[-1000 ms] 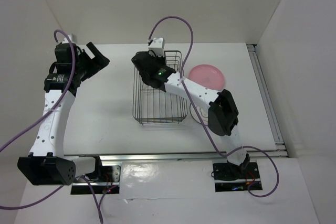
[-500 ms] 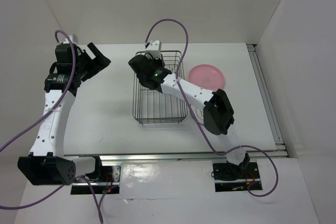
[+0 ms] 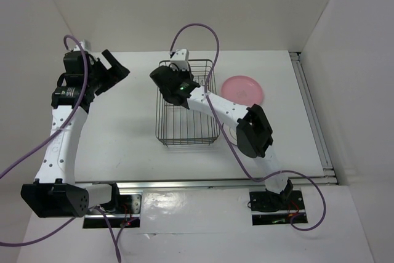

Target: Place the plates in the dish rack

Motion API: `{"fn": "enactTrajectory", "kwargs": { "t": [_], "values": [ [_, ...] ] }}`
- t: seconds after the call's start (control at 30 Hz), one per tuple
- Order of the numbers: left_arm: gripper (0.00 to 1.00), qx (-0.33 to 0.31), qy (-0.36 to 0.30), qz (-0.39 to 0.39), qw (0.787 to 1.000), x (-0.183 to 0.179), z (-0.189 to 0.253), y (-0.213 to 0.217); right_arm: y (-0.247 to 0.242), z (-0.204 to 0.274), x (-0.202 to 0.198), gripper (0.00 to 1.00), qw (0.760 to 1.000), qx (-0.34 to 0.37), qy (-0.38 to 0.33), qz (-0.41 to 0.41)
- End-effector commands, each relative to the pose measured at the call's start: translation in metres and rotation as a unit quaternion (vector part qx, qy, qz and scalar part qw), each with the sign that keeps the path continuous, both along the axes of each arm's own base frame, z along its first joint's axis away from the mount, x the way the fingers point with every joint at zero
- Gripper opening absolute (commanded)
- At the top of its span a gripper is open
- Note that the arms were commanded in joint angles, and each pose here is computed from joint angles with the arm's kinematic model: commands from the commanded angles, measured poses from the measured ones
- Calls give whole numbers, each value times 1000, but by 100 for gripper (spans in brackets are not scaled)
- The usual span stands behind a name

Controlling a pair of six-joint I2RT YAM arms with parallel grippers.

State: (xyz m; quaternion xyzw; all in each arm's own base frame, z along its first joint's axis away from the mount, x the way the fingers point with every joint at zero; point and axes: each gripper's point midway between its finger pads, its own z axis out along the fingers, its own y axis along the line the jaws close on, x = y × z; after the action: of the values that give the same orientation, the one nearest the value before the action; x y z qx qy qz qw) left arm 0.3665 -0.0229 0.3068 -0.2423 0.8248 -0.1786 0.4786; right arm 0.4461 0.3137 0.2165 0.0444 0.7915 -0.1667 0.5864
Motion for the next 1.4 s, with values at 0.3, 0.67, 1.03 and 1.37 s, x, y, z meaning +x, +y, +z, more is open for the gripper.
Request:
{"fn": "enactTrajectory", "kwargs": {
  "t": [0.3, 0.67, 1.03, 1.37],
  "values": [
    [100, -1, -20, -7, 1000, 1, 7, -1, 11, 8, 3, 0, 1000, 23, -20, -6],
    [100, -2, -24, -11, 1000, 2, 9, -2, 21, -6, 9, 7, 1000, 21, -12, 1],
    [100, -5, -24, -15, 1000, 1, 9, -4, 29, -5, 6, 23, 999, 29, -9, 14],
    [100, 0, -25, -18, 1000, 1, 9, -3, 40, -15, 9, 24, 999, 39, 3, 34]
  ]
}}
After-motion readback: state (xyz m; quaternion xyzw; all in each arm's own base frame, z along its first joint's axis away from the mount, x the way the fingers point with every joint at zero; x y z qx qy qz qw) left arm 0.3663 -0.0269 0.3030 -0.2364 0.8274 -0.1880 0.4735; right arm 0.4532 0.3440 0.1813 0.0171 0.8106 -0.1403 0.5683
